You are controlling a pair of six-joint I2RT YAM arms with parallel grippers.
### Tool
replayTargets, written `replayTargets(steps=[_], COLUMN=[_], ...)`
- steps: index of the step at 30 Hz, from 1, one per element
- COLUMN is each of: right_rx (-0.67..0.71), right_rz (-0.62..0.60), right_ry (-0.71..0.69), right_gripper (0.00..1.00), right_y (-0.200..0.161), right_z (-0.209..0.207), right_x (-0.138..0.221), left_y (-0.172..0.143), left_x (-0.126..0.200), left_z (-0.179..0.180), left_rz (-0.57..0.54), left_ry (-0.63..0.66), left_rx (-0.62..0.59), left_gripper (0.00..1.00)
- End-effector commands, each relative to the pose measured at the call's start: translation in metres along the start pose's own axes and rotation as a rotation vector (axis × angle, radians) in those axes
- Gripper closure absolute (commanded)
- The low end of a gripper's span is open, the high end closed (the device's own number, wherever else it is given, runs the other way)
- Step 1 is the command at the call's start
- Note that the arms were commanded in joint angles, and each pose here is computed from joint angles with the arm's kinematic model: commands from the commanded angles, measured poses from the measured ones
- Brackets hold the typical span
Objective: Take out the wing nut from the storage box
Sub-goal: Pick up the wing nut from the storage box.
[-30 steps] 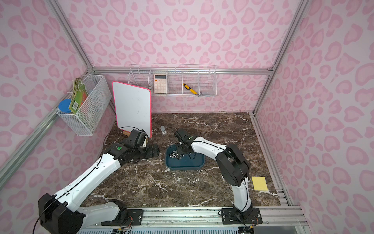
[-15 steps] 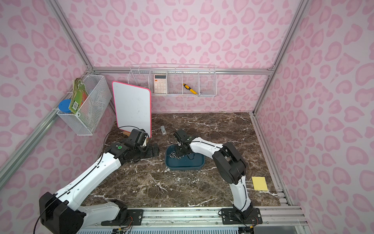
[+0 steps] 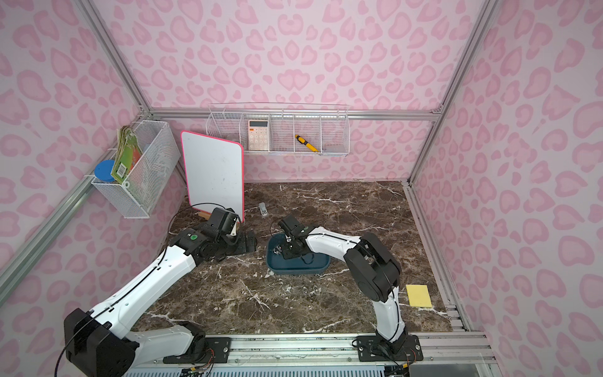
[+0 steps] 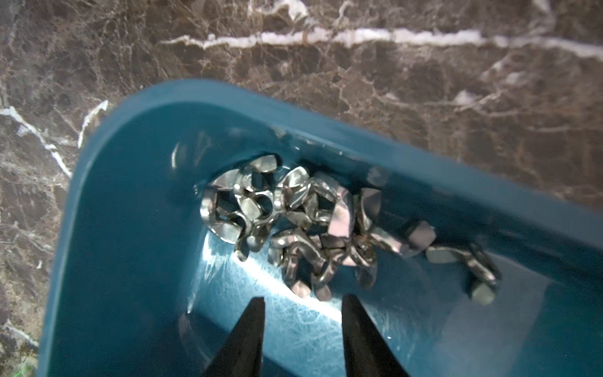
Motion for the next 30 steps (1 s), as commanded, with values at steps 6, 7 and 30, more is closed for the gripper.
replayTargets(steps=[6, 7, 30], right_rx=[-0.021, -0.019, -0.029], right_rz=[-0.021, -0.020, -0.005], right_ry=[-0.012, -0.013, -0.040], right_gripper=[0.65, 0.65, 0.92], right_y=[0.006, 0.006, 0.012], right_z=[-0.005, -0.005, -0.011], right_x=[-0.002, -0.004, -0.016], left_y=[-0.001, -0.001, -0.003], left_x=[0.002, 0.002, 0.004], left_z=[0.001, 0.001, 0.004], left_rz=[-0.003, -0.003, -0.006], left_ry=[0.000, 0.000, 0.014], left_rx=[-0.008, -0.009, -0.009], left_gripper=[0.01, 0.01, 0.01])
Point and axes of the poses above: each gripper's point midway between its finger pads, its own x axis back along the fingers, its own z axis along the line the jaws close on, y = z × x, the point moved 4 cm from there along x, back along the fingers, and after that the axes turned 10 degrees about -x, right-handed, at the moved point
